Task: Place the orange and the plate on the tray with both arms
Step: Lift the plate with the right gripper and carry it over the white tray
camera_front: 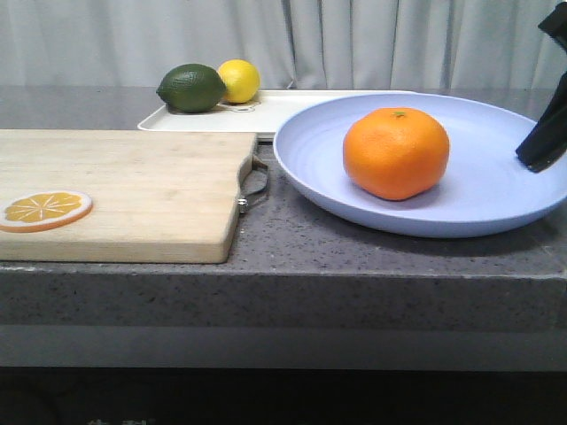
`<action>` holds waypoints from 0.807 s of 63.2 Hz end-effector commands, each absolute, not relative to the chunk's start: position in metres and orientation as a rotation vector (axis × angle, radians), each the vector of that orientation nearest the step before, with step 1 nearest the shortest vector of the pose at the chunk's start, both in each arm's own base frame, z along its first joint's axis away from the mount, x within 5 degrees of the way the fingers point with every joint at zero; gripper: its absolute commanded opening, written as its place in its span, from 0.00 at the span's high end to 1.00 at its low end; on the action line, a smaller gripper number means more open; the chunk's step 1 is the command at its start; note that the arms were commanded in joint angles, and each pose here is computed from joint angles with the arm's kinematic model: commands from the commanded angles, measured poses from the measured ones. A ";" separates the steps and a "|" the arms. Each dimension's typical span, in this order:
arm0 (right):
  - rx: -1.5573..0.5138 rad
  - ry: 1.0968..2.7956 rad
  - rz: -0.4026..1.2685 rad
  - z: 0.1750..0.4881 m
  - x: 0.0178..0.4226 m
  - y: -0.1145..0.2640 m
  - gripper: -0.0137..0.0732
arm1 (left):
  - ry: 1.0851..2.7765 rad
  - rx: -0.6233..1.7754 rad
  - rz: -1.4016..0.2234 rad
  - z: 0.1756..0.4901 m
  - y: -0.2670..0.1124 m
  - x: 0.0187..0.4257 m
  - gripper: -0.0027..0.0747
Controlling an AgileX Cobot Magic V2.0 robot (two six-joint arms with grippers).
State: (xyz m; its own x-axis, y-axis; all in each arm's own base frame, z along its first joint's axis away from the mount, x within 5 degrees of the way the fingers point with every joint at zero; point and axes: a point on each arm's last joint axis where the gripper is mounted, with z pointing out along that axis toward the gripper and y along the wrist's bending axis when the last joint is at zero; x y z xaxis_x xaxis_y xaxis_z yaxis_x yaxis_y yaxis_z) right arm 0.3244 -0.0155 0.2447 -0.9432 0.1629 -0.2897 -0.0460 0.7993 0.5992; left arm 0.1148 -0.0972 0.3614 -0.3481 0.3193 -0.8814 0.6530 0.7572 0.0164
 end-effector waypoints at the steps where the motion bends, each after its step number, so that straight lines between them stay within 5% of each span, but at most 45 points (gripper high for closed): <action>1: 0.134 2.527 1.004 0.280 0.326 -0.010 0.92 | 1.855 0.689 -0.453 0.378 -0.097 0.116 0.16; 24: 0.228 2.426 1.008 0.320 0.358 -0.005 0.91 | 1.855 0.689 -0.453 0.378 -0.097 0.116 0.16; 51: 0.337 2.291 1.087 0.345 0.451 0.036 0.91 | 1.857 0.690 -0.452 0.377 -0.097 0.116 0.16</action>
State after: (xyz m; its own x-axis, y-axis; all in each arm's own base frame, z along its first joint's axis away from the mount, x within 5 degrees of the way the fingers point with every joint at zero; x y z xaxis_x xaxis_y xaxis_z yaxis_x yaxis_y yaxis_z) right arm 0.4431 0.0297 0.3031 -0.8692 0.3602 -0.3388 0.0222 0.7129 0.7009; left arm 0.1148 -0.0972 0.3614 -0.3481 0.3193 -0.8814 0.6530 0.7572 0.0164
